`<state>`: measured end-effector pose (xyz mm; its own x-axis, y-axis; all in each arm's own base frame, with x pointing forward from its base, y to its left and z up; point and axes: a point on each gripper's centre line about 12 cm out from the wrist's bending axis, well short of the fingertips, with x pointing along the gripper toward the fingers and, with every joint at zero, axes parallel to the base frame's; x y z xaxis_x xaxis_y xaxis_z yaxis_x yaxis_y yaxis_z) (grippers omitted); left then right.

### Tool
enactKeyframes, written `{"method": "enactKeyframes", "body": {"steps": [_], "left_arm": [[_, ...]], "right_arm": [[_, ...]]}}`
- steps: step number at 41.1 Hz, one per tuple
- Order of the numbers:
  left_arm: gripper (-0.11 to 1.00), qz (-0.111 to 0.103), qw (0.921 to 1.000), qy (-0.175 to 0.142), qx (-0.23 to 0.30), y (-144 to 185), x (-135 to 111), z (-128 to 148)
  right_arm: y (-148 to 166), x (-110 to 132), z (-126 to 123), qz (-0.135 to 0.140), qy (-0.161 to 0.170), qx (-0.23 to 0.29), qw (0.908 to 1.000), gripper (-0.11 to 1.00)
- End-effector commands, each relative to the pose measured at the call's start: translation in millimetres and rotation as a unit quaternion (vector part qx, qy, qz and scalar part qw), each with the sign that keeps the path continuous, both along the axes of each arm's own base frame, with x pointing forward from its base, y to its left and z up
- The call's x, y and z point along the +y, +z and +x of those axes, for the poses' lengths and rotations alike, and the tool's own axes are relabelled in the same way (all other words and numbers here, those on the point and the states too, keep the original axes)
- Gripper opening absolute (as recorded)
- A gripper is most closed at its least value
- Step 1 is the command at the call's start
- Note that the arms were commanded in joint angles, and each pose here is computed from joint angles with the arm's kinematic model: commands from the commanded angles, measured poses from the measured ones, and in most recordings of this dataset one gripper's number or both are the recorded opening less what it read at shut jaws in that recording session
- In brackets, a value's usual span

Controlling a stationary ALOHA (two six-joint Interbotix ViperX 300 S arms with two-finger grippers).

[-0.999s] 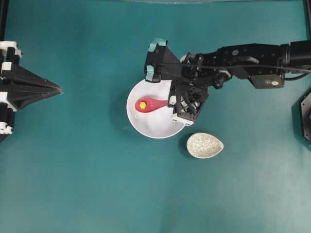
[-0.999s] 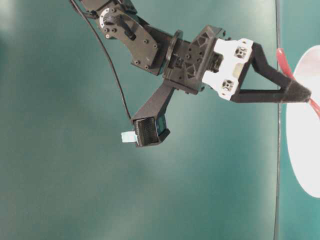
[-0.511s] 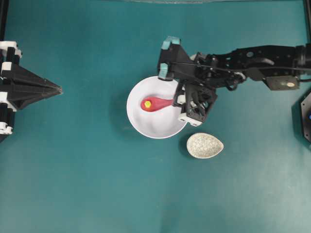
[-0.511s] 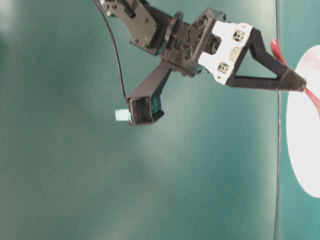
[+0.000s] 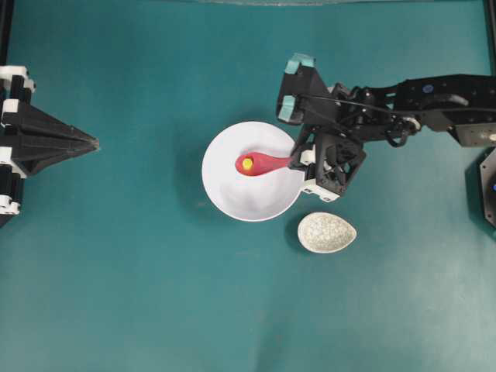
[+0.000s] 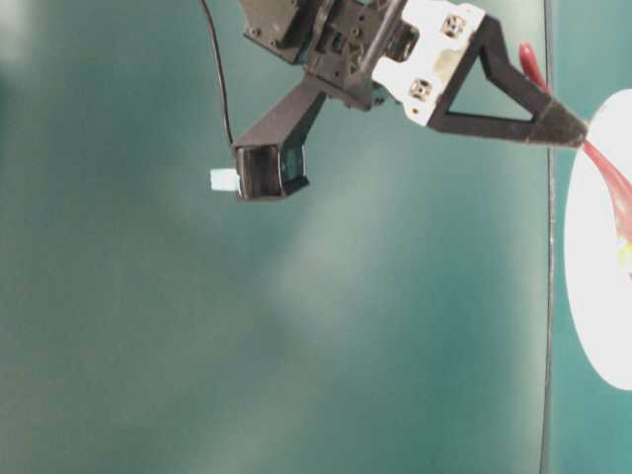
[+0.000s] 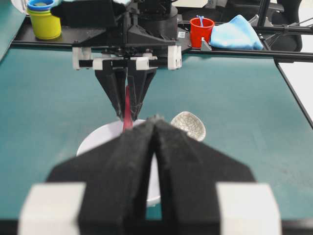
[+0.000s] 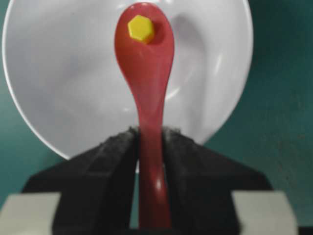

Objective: Scoop the yellow hexagonal prism block from the bowl with a spoon using the right arm.
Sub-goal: 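Raise the spoon carrying the yellow block above the bowl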

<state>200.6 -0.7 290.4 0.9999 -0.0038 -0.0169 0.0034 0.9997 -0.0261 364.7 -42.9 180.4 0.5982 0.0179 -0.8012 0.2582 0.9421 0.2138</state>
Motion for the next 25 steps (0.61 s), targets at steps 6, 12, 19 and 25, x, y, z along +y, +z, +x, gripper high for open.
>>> {"method": "enactKeyframes", "body": {"steps": [6, 12, 19, 25], "left_arm": [[0.03, 0.000, 0.9999, -0.001, -0.015, 12.0, -0.3, 2.6], [0.03, 0.000, 0.9999, -0.001, -0.015, 12.2, -0.3, 2.6], [0.03, 0.000, 0.9999, -0.001, -0.016, 12.4, -0.3, 2.6], [0.03, 0.001, 0.9999, -0.001, -0.016, 12.4, -0.4, 2.6]], "right_arm": [[15.4, 1.7, -7.0, -0.003, -0.008, -0.035, 0.9994, 0.23], [15.8, 2.0, -10.8, -0.004, -0.010, -0.038, 0.9992, 0.23], [16.5, 1.9, -10.8, -0.004, -0.010, -0.040, 0.9992, 0.23], [17.4, 1.5, -9.5, -0.005, -0.011, -0.043, 0.9990, 0.23]]}}
